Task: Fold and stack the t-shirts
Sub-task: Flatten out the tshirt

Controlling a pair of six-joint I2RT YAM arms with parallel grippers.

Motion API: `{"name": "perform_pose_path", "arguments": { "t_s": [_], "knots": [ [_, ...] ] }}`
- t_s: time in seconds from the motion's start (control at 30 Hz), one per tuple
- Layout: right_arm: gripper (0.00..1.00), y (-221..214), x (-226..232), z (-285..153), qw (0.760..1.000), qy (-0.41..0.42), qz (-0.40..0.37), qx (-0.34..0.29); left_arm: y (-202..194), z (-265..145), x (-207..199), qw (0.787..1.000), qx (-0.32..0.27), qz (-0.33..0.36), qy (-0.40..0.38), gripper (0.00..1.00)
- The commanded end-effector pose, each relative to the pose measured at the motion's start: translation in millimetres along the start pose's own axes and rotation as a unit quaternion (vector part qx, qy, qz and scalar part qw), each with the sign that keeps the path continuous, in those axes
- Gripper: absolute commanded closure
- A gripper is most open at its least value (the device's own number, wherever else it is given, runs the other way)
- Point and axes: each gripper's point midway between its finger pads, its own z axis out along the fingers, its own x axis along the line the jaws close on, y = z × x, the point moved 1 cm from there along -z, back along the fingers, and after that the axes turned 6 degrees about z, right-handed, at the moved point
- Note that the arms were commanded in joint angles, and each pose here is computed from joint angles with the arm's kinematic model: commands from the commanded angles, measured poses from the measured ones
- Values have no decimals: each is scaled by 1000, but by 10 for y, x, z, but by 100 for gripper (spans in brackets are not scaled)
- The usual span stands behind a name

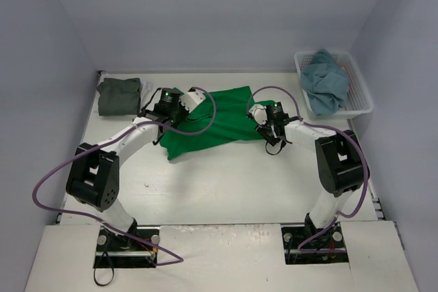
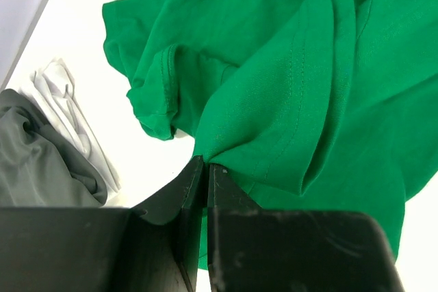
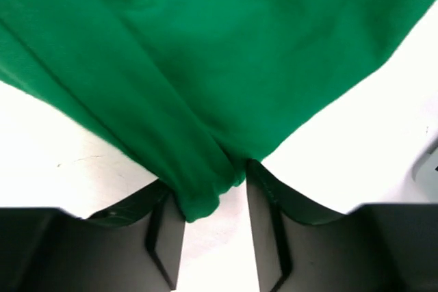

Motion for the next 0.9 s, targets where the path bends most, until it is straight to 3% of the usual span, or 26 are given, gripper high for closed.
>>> {"name": "perform_pose_path", "arguments": {
  "t_s": [0.0, 0.2, 0.23, 0.33, 0.57, 0.87],
  "knots": [
    [63, -127, -36, 27, 999, -8, 5, 32, 235, -182, 267, 998, -44, -11, 45, 100],
    [65, -123, -121, 45, 999, -34, 8, 38, 178, -186, 353, 998, -41, -18, 54, 100],
    [78, -138, -149, 51, 998, -42, 6, 44, 148, -190, 378, 997, -38, -22, 56, 100],
    [99, -156, -223, 48, 997, -64, 4, 52, 79, -192, 395, 998, -34, -29, 54, 100],
    [100, 105, -362, -162, 997, -81, 6, 9, 125, -362, 465, 996, -49, -33, 69, 100],
    [100, 994, -901, -1177, 973, -160, 18, -166, 345, -864, 722, 989, -90, -56, 106, 100]
  ]
}}
